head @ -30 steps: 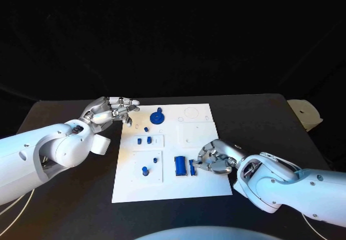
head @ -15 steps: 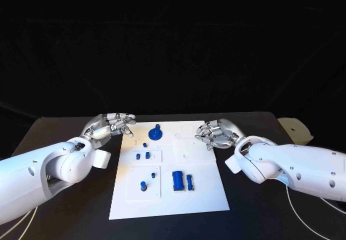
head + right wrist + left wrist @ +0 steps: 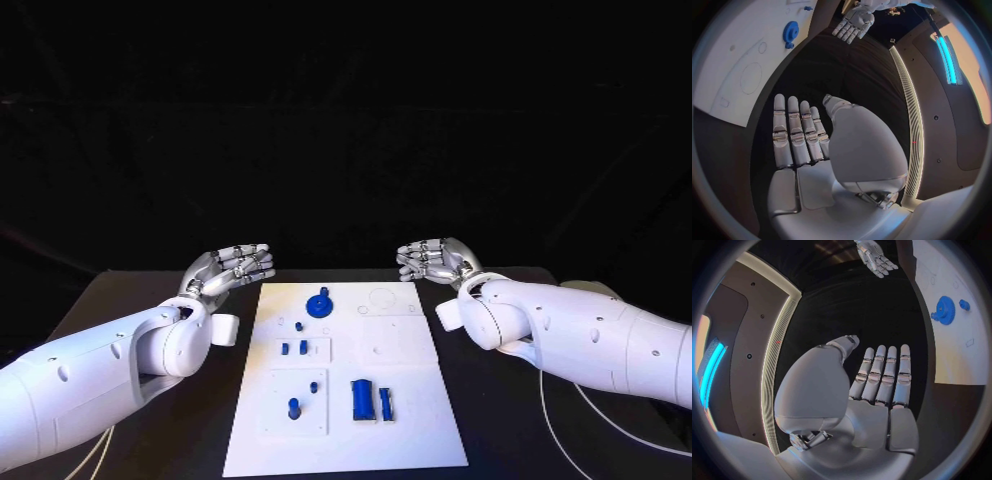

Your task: Assemble the parts on the task board

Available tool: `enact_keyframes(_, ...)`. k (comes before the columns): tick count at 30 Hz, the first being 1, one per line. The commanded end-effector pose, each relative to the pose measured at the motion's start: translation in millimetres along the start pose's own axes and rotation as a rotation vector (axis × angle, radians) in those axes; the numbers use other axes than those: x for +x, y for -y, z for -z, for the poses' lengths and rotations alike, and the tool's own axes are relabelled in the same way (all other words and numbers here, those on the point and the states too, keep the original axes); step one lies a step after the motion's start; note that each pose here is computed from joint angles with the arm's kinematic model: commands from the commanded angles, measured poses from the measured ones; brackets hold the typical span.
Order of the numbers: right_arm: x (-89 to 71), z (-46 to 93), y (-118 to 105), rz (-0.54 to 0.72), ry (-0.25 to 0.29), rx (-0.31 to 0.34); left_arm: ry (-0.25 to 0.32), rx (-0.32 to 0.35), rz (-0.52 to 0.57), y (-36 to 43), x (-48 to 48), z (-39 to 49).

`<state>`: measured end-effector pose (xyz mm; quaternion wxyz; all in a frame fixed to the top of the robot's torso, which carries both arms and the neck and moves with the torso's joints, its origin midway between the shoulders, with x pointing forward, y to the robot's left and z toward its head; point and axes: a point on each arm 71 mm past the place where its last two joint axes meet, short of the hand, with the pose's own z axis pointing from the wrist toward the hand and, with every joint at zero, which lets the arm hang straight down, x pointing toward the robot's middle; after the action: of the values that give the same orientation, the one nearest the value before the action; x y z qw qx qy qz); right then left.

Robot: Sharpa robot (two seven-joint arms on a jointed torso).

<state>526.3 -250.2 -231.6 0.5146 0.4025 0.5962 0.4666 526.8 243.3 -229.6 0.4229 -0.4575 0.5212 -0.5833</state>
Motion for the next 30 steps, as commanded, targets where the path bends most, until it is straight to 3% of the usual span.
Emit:
enact_keyframes(1, 2.7, -2.9, -1.6, -0.073, -0.042, -0.034, 0.058, 0.040, -0.006, 1.1, -1.4, -3.4)
enact_keyframes(2, 0.3, -2.0, 0.1, -0.013, -0.002, -0.003, 0.012, 0.005, -0.002, -0.9, 0.9, -2.3)
enact_keyframes(7, 5.5, 1.6, -0.8, -0.033, 0.007, -0.008, 0.022, 0.003, -0.006, -1.5, 4.2, -0.1)
enact_keyframes(14, 28.7, 19.7, -6.4, -0.121, 0.051, -0.023, 0.067, -0.006, -0.025, -3.3, 19.7, 10.9)
enact_keyframes(20, 53.4, 44.2, -16.0, -0.216, 0.105, -0.024, 0.139, -0.018, -0.056, -2.8, 43.1, 30.5)
enact_keyframes(25, 62.2, 54.7, -20.5, -0.248, 0.126, -0.020, 0.183, -0.025, -0.076, -0.5, 57.0, 44.0)
enact_keyframes(30, 63.1, 55.9, -21.1, -0.252, 0.129, -0.020, 0.204, -0.028, -0.085, 1.1, 63.4, 50.8)
